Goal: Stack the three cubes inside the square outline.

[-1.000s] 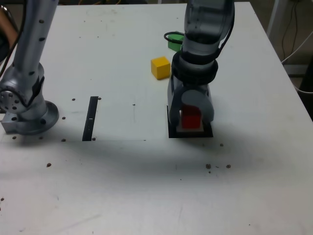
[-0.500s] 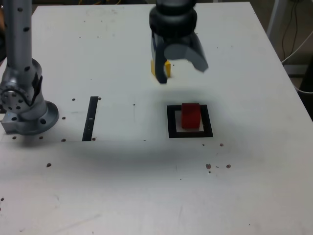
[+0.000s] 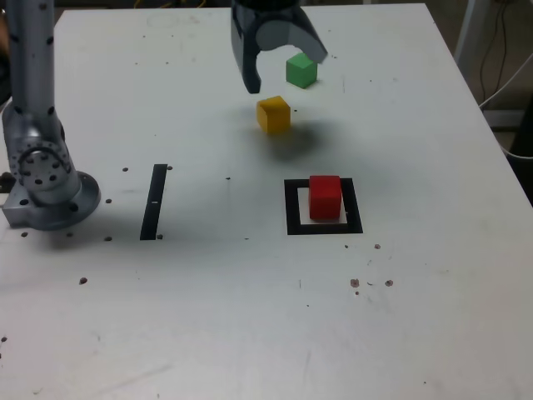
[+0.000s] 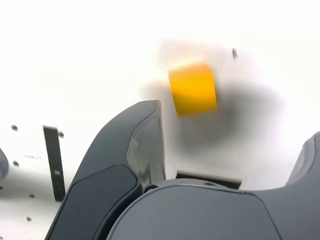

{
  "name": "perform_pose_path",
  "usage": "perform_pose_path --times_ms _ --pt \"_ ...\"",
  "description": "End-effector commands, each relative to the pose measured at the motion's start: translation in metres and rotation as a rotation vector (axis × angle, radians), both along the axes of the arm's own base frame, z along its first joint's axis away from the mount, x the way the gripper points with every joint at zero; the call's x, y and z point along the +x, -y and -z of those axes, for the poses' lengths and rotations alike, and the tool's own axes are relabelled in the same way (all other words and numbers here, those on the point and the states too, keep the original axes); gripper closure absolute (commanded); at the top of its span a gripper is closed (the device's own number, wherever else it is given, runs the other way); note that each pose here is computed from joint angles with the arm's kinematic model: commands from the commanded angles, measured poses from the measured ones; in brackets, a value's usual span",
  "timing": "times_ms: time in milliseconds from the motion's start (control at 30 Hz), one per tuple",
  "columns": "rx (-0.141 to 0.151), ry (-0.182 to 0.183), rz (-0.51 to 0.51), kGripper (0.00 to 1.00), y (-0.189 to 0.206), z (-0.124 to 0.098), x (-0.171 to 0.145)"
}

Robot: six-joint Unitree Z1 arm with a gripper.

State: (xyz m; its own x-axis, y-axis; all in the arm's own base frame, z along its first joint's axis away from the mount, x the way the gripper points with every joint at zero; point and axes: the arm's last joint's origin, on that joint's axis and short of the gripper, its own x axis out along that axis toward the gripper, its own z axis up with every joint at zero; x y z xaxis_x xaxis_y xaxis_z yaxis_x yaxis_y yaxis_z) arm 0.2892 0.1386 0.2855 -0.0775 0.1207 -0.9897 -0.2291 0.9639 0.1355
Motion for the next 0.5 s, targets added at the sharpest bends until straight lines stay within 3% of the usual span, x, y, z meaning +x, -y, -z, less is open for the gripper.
perform_pose_path --times_ms 0,467 --pt "0.000 -0.027 -0.008 0.01 -0.005 0.010 0.000" --pt "-0.032 -0.097 -0.013 0.07 -0.015 0.053 0.018"
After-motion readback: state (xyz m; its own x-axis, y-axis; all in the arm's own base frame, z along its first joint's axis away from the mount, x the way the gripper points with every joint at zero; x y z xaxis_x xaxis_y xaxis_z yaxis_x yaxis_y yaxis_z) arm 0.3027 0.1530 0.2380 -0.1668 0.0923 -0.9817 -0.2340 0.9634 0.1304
